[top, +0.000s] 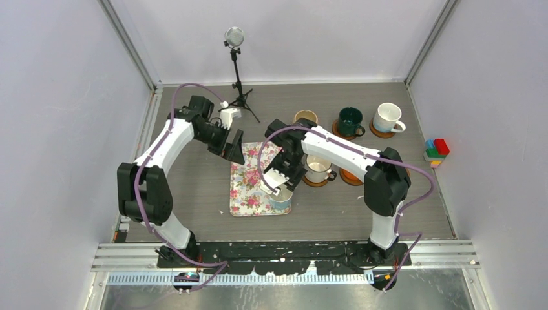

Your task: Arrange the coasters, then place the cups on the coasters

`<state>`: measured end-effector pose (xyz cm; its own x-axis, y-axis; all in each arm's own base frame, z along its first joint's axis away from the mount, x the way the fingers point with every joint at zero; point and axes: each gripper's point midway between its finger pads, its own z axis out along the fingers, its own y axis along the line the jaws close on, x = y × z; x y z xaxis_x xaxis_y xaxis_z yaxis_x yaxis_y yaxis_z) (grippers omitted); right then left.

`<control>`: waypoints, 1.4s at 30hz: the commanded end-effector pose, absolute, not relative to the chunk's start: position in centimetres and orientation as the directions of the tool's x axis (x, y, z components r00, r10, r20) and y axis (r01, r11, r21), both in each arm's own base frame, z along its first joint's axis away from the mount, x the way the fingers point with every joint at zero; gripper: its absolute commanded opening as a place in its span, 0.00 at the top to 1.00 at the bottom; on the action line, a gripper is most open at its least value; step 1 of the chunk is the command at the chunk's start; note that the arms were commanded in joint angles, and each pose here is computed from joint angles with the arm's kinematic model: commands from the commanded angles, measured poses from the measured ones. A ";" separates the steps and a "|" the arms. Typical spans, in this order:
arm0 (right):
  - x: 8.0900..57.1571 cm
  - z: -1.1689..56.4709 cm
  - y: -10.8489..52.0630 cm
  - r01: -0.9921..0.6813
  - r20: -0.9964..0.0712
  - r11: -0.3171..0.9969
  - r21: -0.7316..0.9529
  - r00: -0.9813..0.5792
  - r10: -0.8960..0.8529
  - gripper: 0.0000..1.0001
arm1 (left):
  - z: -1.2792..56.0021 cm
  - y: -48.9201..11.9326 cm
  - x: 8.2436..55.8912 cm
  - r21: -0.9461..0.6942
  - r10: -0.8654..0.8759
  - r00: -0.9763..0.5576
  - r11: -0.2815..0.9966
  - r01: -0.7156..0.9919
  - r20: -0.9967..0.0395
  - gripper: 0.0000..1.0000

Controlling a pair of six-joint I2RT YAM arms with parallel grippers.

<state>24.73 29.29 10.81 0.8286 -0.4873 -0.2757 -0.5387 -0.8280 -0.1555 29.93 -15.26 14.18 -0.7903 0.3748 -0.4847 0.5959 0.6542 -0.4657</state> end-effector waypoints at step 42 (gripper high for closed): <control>21.0 13.3 30.0 -0.768 -0.425 -0.630 -0.116 0.612 -0.668 0.99 | 14.5 -14.0 29.4 -0.445 0.353 -0.795 0.683 0.579 -0.494 0.00</control>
